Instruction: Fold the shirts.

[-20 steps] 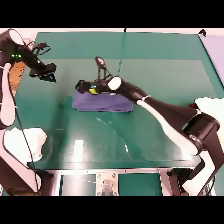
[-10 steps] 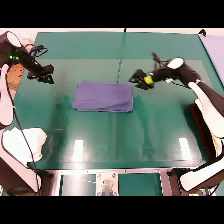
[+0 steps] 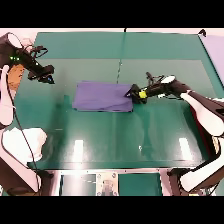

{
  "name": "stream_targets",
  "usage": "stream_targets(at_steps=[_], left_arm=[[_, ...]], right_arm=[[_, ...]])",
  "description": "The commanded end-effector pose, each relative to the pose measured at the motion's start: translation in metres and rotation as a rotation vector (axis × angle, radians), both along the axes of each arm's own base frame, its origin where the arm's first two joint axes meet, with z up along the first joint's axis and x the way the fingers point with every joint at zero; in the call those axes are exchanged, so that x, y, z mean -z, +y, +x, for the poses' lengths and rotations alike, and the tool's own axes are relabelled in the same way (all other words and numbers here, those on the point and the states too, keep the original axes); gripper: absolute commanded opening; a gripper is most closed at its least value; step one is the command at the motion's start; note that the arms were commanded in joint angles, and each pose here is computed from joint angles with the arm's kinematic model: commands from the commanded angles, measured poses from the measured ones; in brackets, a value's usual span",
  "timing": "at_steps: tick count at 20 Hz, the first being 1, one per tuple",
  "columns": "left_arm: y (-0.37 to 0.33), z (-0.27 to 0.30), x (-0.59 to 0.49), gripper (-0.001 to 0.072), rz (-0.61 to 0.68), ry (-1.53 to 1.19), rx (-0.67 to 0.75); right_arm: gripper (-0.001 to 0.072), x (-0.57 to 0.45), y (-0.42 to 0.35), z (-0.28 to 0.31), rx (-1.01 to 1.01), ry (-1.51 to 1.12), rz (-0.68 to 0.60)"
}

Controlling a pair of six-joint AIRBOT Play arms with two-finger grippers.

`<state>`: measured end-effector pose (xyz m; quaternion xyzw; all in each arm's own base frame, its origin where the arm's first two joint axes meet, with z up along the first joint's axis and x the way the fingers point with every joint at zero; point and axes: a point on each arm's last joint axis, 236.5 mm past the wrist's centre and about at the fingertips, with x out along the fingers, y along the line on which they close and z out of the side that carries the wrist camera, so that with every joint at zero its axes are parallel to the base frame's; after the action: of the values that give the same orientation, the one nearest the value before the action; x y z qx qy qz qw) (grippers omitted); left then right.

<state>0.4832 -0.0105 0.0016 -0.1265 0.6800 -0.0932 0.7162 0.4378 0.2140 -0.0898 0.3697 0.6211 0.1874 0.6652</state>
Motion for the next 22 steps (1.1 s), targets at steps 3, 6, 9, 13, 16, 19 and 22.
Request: stream_targets(at_steps=[3,6,9,13,16,19,22], left_arm=[[0.0,-0.002,0.0,0.002,-0.002,0.006,0.013],[-0.001,-0.006,0.0,0.002,-0.006,0.017,0.024],[-0.001,-0.007,0.0,0.002,-0.007,0.023,0.025],[-0.001,-0.006,0.0,0.002,-0.007,0.019,0.022],[-0.002,-0.006,-0.001,0.002,-0.01,0.022,0.012],[-0.002,-0.006,-0.001,0.002,-0.01,0.022,0.012],[-0.002,-0.006,-0.001,0.002,-0.01,0.022,0.013]], right_arm=[[0.0014,-0.059,0.037,0.023,-0.04,-0.126,0.099],[0.0013,-0.139,-0.029,0.046,0.027,-0.248,0.079],[0.0013,-0.207,-0.133,0.041,0.171,-0.329,-0.01],[0.0013,-0.248,-0.273,0.007,0.405,-0.363,-0.112],[0.0013,-0.266,-0.362,-0.027,0.571,-0.357,-0.156],[0.0013,-0.288,-0.431,-0.06,0.734,-0.376,-0.205],[0.0013,-0.304,-0.472,-0.089,0.83,-0.391,-0.248]])
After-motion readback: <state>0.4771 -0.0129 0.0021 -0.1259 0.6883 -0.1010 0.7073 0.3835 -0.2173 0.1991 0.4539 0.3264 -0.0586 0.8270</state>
